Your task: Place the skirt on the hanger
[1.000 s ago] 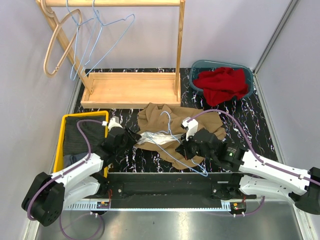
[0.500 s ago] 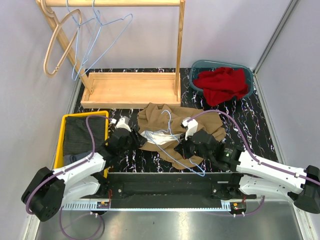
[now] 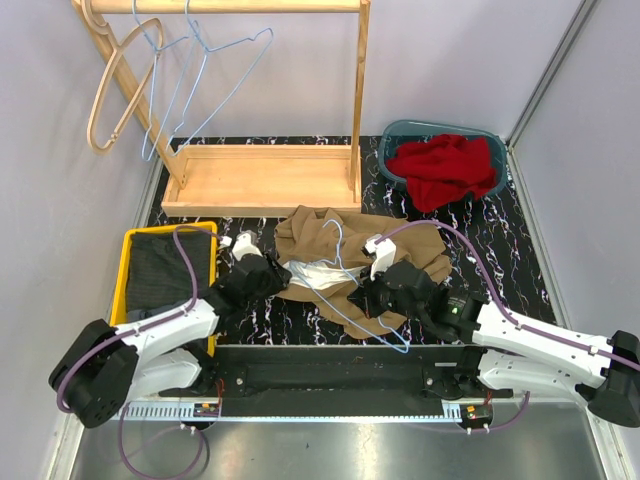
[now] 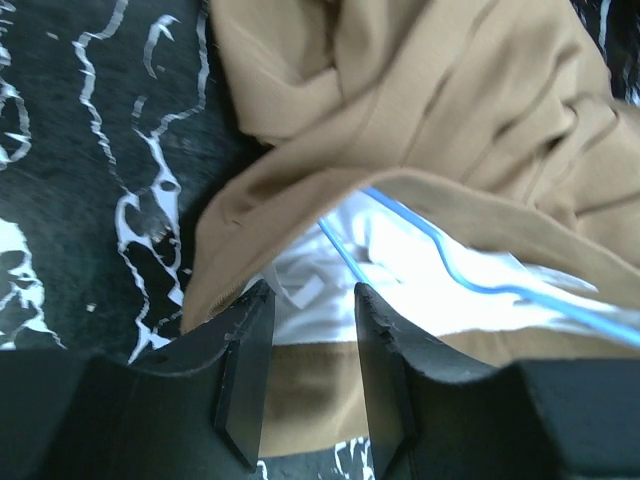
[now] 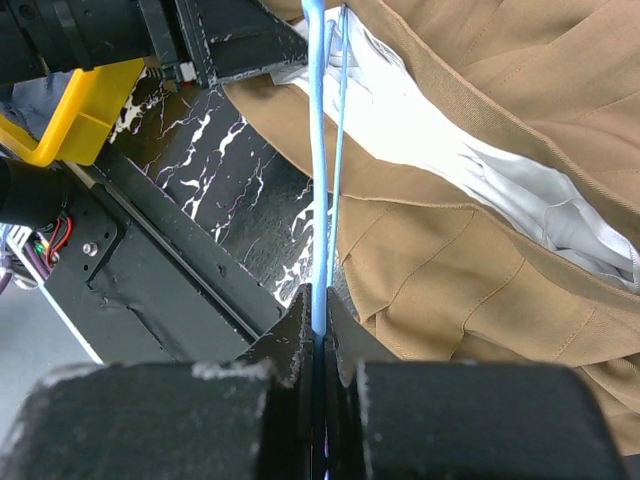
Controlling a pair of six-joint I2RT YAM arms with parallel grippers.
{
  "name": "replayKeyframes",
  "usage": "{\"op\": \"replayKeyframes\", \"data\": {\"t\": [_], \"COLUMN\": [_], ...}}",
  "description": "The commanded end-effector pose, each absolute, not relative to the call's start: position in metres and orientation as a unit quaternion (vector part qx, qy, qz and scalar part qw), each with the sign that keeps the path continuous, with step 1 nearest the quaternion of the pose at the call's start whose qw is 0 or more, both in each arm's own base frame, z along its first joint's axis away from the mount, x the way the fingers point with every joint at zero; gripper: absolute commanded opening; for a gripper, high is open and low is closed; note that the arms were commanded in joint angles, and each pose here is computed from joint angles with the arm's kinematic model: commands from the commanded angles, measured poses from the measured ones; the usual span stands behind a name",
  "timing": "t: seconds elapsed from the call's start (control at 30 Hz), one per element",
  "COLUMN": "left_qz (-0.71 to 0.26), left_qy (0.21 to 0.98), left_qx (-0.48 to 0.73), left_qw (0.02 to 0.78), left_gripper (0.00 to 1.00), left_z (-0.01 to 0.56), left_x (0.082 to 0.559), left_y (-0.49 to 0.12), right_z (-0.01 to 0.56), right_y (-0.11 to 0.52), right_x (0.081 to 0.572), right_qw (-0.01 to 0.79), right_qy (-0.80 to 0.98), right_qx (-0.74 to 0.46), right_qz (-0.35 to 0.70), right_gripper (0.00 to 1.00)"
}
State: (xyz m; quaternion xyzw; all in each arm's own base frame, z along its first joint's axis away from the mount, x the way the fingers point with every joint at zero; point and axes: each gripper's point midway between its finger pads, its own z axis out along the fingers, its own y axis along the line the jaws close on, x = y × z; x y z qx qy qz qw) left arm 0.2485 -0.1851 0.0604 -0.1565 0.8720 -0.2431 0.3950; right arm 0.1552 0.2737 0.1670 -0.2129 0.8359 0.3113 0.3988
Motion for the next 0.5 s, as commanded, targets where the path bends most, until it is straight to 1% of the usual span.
{"op": "replayKeyframes", "data": {"t": [0.0,0.07,0.2,0.37,0.47], "left_qz": [-0.243,-0.25,-0.259,-0.261,-0.263], "left_qy": [0.842,0.839,0.838,0.837,0.833], "left_qx": [-0.191,-0.193,-0.198,-0.205,-0.21], "left_qw": [0.442,0.443,0.437,0.436,0.44], "left_gripper": [0.4,0.38,0.3,0.23,0.1], "left_z": [0.083,0.084,0.08,0.08,0.085], "left_x": [0.275,0.278,0.281,0.283,0.284], "left_y": [-0.187,-0.191,-0.198,-0.199,-0.199], "right_z": [0.186,0.185,0.186,0.183,0.183], "right_y": [0.28,0.279,0.278,0.278,0.277], "right_x": [0.158,0.158,0.157,0.157,0.157], "right_qw": [0.423,0.422,0.422,0.419,0.419], "right_qy": [0.817,0.818,0.818,0.82,0.821], "right_qx": [-0.197,-0.197,-0.195,-0.195,-0.194], "right_qz": [0.339,0.338,0.339,0.338,0.336], "right_gripper": [0.0,0.0,0.0,0.0,0.0]}}
